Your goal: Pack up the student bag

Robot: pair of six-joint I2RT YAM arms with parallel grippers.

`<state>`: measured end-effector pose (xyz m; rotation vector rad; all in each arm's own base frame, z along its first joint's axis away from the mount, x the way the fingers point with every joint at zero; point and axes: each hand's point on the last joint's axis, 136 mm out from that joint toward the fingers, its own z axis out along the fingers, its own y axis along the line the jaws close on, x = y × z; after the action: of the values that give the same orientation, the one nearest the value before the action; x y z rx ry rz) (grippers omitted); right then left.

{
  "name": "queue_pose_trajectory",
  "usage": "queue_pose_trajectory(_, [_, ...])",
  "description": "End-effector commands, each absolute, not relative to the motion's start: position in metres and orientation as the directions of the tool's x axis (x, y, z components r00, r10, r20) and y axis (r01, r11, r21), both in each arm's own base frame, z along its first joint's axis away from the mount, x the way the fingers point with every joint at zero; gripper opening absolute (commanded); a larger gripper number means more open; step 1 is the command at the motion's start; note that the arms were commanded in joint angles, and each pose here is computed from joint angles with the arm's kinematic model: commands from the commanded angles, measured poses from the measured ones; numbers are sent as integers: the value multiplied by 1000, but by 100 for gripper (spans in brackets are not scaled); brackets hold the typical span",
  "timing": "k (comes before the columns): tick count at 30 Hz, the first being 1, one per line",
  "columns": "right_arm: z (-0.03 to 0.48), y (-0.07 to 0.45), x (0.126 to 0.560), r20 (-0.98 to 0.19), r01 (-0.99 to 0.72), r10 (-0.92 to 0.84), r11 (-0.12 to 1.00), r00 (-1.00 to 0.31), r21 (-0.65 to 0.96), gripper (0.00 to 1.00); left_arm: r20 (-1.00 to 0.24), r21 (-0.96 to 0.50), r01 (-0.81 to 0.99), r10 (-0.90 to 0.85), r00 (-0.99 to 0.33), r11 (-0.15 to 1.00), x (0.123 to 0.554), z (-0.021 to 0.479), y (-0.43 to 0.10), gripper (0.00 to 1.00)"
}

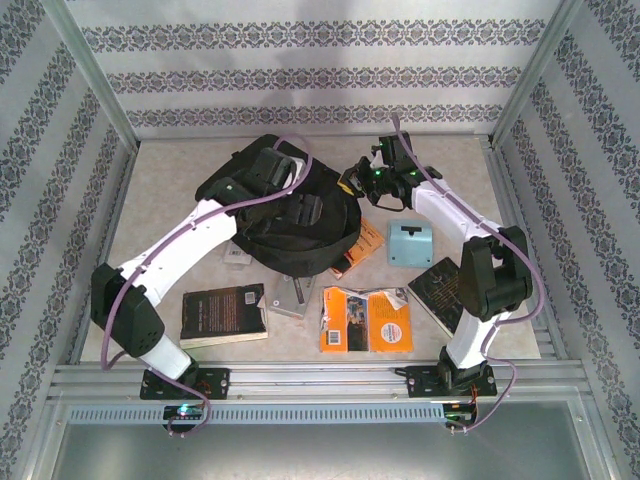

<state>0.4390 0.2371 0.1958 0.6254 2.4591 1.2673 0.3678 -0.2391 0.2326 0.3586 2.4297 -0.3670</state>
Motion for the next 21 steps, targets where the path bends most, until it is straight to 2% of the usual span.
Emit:
queue_pose_trajectory(1, [234,247,437,83,334,580,340,-810,879,0,-610,-122,382,234,-757,916,363,231,-247,92])
queue_pose_trajectory(5, [247,245,439,168,388,613,245,-772,888,0,-589,-67,408,294,-753,911,363,224,-257,93])
queue_pose_trajectory(8, [257,242,439,180,399,642,213,-746,892,0,-581,-9,439,353,-733,898,361,223,-267,94])
queue_pose_trajectory(13, [266,242,438,189,397,647,191,-739,898,0,-578,89,468,428,-695,879,358,225,-277,96])
queue_pose_trajectory(21, [260,246,436,207,403,639,176,-741,898,0,-582,132,458,443,-682,879,356,227,-278,97])
